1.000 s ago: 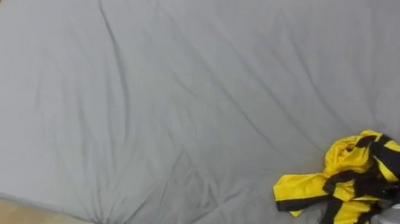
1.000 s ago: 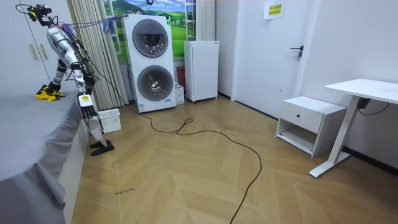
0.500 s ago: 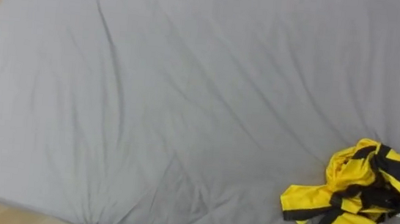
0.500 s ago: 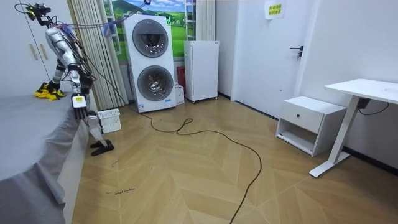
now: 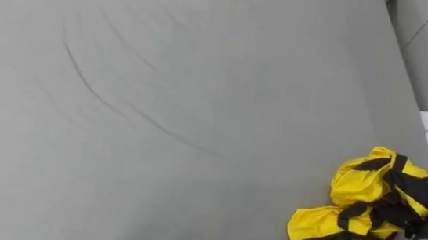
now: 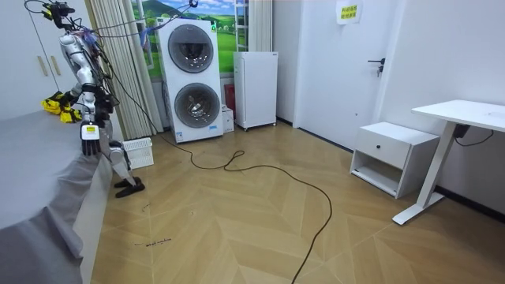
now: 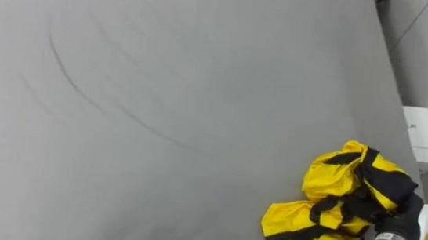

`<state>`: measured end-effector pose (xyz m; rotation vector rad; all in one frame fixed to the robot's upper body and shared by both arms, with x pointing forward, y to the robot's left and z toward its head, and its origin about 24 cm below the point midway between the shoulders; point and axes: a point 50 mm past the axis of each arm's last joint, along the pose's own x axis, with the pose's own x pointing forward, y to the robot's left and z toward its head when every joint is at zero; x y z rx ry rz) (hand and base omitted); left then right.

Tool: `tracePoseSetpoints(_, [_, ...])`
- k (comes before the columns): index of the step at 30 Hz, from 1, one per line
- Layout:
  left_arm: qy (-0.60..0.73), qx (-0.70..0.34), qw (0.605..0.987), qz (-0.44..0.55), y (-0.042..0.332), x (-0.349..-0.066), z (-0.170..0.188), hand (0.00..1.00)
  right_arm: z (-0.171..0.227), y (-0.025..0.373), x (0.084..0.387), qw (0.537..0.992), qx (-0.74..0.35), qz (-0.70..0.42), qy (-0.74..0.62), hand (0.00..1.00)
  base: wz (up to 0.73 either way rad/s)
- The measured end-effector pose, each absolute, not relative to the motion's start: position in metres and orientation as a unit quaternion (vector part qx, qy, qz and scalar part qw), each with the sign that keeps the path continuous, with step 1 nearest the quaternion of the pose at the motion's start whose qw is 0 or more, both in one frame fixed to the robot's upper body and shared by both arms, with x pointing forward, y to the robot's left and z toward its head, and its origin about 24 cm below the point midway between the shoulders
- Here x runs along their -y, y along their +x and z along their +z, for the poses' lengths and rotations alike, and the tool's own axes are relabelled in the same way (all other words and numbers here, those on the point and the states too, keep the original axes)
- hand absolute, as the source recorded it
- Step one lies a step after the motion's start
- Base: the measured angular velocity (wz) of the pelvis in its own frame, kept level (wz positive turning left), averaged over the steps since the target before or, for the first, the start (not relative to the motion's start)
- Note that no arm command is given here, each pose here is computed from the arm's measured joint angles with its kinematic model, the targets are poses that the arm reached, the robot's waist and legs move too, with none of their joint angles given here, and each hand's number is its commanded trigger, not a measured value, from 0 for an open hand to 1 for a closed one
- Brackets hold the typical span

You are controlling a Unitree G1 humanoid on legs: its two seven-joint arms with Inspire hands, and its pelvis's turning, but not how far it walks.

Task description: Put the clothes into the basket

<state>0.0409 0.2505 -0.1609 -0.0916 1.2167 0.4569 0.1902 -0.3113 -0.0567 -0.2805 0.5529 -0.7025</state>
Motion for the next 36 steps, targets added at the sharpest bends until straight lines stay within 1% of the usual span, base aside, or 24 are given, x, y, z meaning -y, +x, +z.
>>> tracePoseSetpoints(6, [-0.041,-0.587,0.778,0.221,0.029,-0.25,-0.162,0.0,-0.056,0.18,0.308,0.899,-0.261,-0.33,-0.119,1.0,0.02])
tracePoseSetpoints(8, [-0.034,-0.594,0.773,0.221,0.024,-0.251,-0.163,0.0,-0.051,0.177,0.311,0.9,-0.25,-0.34,-0.114,1.0,-0.18])
tracePoseSetpoints(12, [-0.017,-0.618,0.749,0.239,0.009,-0.254,-0.163,0.0,-0.036,0.166,0.329,0.889,-0.219,-0.39,-0.101,1.0,-0.32])
tracePoseSetpoints(15, [-0.004,-0.634,0.732,0.248,-0.001,-0.256,-0.162,0.0,-0.034,0.154,0.342,0.871,-0.215,-0.432,-0.09,1.0,-0.44])
tracePoseSetpoints(18, [0.004,-0.647,0.72,0.25,-0.008,-0.256,-0.162,0.0,-0.033,0.147,0.348,0.858,-0.214,-0.459,-0.084,1.0,-0.41])
tracePoseSetpoints(24, [0.005,-0.663,0.706,0.25,-0.017,-0.255,-0.163,0.0,-0.047,0.131,0.341,0.839,-0.237,-0.489,-0.04,1.0,-0.3])
tracePoseSetpoints(36, [0.016,-0.685,0.689,0.237,-0.022,-0.254,-0.163,0.0,-0.059,0.107,0.345,0.814,-0.27,-0.514,-0.032,1.0,-0.17])
